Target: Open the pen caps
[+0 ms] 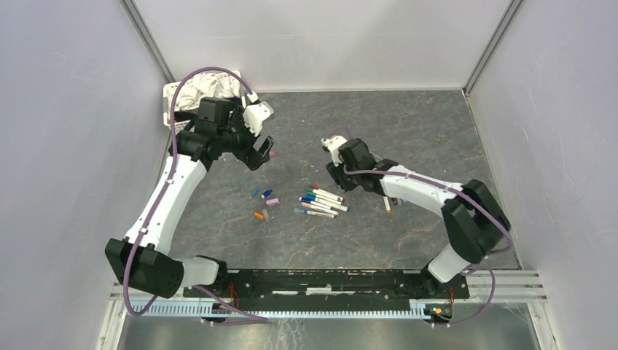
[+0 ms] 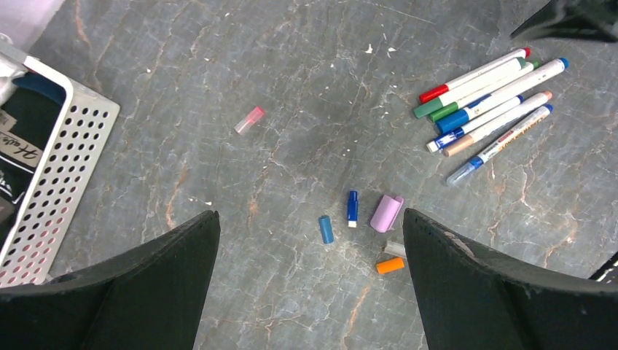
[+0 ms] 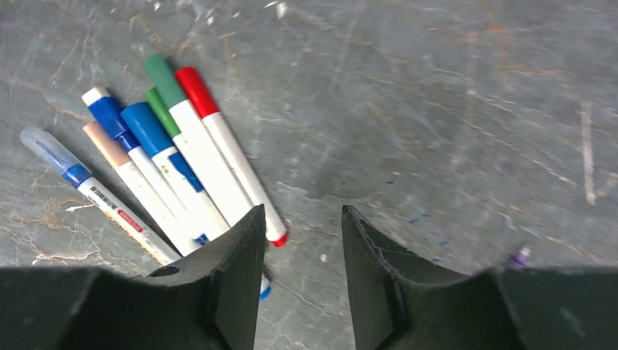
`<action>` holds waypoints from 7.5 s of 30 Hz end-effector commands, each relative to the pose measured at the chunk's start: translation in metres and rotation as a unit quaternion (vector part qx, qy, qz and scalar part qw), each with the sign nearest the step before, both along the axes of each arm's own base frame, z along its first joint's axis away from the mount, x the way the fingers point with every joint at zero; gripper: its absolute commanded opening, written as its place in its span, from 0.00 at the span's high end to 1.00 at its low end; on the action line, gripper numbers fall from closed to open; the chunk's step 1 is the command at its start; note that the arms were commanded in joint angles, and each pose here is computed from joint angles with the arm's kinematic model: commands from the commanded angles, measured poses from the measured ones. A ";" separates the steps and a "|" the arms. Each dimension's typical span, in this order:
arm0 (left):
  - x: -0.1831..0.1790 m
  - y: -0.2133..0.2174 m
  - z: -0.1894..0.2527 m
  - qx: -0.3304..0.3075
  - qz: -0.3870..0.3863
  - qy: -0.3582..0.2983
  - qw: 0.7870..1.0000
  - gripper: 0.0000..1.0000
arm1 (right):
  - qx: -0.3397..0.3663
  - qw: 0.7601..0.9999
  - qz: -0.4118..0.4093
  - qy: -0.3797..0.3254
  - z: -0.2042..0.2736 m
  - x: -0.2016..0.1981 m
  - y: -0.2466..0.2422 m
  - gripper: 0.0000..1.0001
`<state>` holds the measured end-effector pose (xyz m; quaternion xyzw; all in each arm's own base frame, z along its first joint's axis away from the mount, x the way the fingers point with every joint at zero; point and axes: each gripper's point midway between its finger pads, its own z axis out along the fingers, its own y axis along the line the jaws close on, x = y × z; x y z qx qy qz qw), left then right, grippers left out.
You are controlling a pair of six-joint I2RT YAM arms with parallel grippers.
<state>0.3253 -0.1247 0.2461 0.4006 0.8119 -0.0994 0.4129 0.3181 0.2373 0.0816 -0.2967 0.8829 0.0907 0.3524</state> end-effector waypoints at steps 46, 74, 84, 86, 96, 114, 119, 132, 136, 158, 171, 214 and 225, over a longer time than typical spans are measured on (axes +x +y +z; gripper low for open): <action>-0.036 0.000 -0.017 -0.012 -0.018 0.036 0.999 0.00 | -0.010 0.996 0.071 0.044 -0.047 0.018 0.044 0.67; -0.055 -0.011 -0.026 -0.033 -0.056 0.062 0.996 0.00 | -0.025 0.998 0.057 0.026 -0.069 -0.006 0.019 0.74; -0.063 -0.016 -0.036 -0.033 -0.098 0.069 0.992 0.00 | 0.000 0.997 0.072 -0.019 -0.010 0.009 0.032 1.00; -0.067 -0.019 -0.038 -0.036 -0.114 0.074 0.990 0.00 | 0.019 0.996 0.090 -0.019 0.006 0.008 0.041 1.00; -0.080 -0.035 -0.048 -0.057 -0.191 0.099 0.975 0.00 | 0.087 0.978 0.183 0.043 0.054 -0.027 0.071 1.00; -0.109 -0.062 -0.084 -0.015 -0.326 0.119 0.938 0.03 | 0.227 0.900 0.318 0.195 0.082 -0.114 0.104 1.00; -0.110 -0.065 -0.095 0.016 -0.350 0.103 0.931 0.06 | 0.248 0.885 0.333 0.213 0.089 -0.125 0.107 1.00; -0.116 -0.084 -0.090 0.002 -0.381 0.082 0.921 0.47 | 0.277 0.868 0.344 0.227 0.097 -0.133 0.113 1.00; -0.121 -0.083 -0.092 0.010 -0.388 0.083 0.918 0.90 | 0.280 0.870 0.338 0.223 0.097 -0.131 0.114 1.00; -0.130 -0.080 -0.072 0.005 -0.397 0.052 0.916 0.98 | 0.333 0.859 0.297 0.253 0.092 -0.131 0.154 0.91; -0.103 -0.044 -0.073 0.063 -0.372 0.046 0.925 0.98 | 0.295 0.889 0.244 0.251 0.053 -0.137 0.083 1.00; -0.039 -0.035 -0.173 0.051 -0.250 0.145 0.956 0.53 | -0.013 0.959 -0.277 0.061 -0.042 0.024 -0.165 0.72; -0.031 -0.041 -0.085 0.018 -0.195 0.139 0.971 0.32 | 0.000 0.958 -0.284 0.034 -0.020 0.025 -0.166 0.64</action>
